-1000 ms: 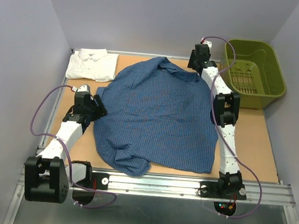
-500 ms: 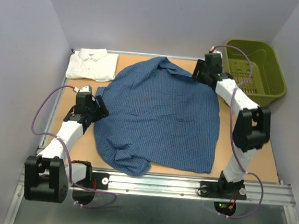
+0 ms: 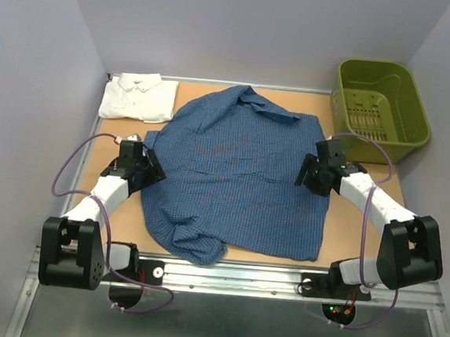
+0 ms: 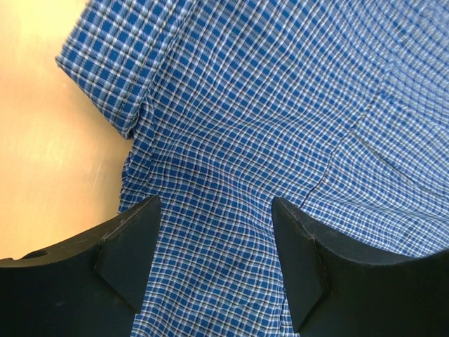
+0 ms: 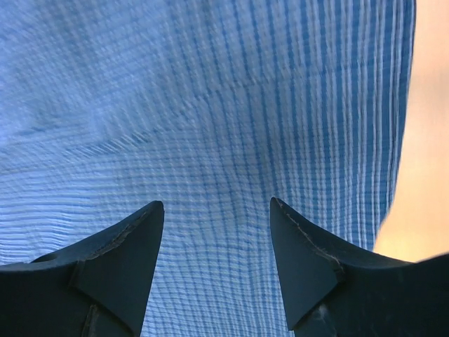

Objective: Fold and stack the long sleeve shirts
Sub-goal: Flatten the shirt out

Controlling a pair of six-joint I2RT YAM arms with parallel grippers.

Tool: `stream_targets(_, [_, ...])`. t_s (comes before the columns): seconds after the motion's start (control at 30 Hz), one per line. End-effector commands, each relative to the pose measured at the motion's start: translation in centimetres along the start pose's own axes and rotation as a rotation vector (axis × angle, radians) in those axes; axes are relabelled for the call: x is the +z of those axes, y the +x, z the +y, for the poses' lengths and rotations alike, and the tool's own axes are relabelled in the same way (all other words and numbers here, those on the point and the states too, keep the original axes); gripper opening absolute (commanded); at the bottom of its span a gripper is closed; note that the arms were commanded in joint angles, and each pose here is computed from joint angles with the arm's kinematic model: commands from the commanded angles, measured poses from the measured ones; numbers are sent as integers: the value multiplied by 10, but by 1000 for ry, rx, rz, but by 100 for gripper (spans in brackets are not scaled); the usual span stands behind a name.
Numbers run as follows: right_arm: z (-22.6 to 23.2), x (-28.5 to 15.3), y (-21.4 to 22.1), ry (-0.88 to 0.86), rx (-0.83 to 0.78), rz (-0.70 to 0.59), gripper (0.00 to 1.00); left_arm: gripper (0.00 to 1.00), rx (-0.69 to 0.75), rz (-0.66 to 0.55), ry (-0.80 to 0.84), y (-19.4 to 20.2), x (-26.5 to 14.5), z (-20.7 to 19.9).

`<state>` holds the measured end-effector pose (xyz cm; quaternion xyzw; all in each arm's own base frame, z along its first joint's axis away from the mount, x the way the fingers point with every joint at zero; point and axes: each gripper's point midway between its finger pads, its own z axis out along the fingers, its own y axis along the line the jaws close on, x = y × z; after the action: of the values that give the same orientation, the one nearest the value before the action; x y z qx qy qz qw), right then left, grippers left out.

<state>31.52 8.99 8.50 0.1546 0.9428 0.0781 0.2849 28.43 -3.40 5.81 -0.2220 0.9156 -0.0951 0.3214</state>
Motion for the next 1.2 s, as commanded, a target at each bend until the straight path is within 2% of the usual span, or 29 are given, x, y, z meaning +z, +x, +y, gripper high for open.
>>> stream_targets(0.0, [-14,1,35,30,34,79,67,75,-20,-23,5,-14,2,-9])
stream_targets(0.17, [-31,26,43,138,25,114,67,73,-65,3,7,-10,16,-12])
stream_targets(0.33, [-30,60,26,193,-5,105,67,71,-97,6,-15,-15,33,-13])
stream_targets(0.53, [-27,95,-14,252,-32,69,67,71,-105,18,-13,-31,53,-23])
stream_targets(0.77, [-31,116,-66,291,-27,-4,68,71,-84,15,-40,-52,74,-30])
stream_targets(0.87, [-28,114,-83,295,-53,-40,69,71,-65,-13,-11,-67,70,-40])
stream_targets(1.03, [-10,77,-108,212,-46,-123,74,74,-48,-93,23,-87,38,-49])
stream_targets(1.1, [-8,63,-106,189,-44,-134,76,75,-54,-154,17,-96,14,-47])
stream_targets(1.17, [-9,44,-95,155,-34,-132,79,75,-81,-162,-2,-85,-4,-38])
